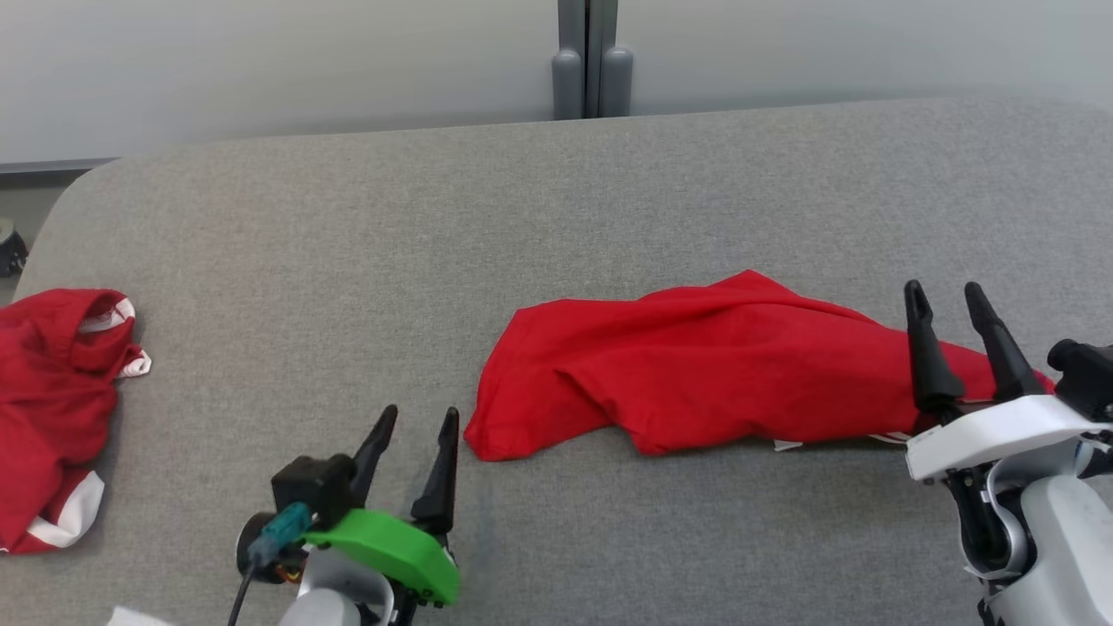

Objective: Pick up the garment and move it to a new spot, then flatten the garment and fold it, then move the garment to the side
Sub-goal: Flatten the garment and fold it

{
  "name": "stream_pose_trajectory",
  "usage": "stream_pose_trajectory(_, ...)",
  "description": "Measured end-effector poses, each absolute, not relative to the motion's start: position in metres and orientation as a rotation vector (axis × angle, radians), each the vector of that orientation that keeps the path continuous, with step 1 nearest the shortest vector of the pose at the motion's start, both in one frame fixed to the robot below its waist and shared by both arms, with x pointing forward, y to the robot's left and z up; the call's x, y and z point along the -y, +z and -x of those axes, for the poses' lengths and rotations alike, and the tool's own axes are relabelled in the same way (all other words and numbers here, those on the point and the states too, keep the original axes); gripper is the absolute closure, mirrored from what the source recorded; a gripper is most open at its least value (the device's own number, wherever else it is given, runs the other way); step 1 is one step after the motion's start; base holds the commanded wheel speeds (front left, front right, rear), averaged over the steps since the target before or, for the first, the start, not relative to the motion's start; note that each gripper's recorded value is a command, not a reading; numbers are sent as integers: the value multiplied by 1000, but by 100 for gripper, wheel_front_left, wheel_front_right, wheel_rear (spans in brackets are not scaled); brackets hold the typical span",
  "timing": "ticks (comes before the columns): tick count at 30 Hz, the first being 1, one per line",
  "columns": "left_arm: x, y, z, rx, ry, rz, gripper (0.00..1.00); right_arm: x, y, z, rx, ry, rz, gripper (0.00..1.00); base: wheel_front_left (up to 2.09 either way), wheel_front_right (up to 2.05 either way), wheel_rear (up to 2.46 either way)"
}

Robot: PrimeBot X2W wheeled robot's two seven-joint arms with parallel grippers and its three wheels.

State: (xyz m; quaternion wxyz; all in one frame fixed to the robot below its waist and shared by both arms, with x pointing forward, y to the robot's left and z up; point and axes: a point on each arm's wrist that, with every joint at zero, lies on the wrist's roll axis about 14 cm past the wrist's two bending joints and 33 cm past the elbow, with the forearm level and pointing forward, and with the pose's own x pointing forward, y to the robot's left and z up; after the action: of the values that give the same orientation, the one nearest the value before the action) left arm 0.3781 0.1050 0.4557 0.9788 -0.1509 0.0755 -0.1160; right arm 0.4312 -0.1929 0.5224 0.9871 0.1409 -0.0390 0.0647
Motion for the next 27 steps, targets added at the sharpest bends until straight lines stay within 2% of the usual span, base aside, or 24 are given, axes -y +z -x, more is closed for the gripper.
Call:
stream_pose_trajectory(5, -76, 425, -381, -363, -317, 302, 0, 182, 519, -429, 79, 142, -321, 0, 0, 0, 0)
stream_pose_trajectory(11, -64, 395, -387, -581, -326, 240, 0, 193, 518, -426, 81, 112, -325, 0, 0, 0, 0)
stream_pose_trajectory(12, -65, 389, -390, -626, -312, 222, 14, 200, 517, -424, 79, 94, -324, 0, 0, 0, 0)
stream_pose_trajectory(14, -66, 386, -395, -653, -304, 204, 54, 207, 512, -421, 69, 73, -323, 0, 0, 0, 0)
stream_pose_trajectory(16, -64, 379, -394, -709, -312, 184, 75, 212, 508, -418, 62, 57, -321, 0, 0, 0, 0)
stream_pose_trajectory(18, -63, 373, -392, -745, -316, 170, 100, 216, 504, -417, 52, 44, -320, 0, 0, 0, 0)
stream_pose_trajectory(22, -62, 380, -396, -727, -326, 185, 100, 217, 500, -416, 39, 37, -322, 0, 0, 0, 0)
stream_pose_trajectory(27, -81, 412, -410, -612, -281, 270, 100, 211, 501, -421, 44, 51, -325, 0, 0, 0, 0)
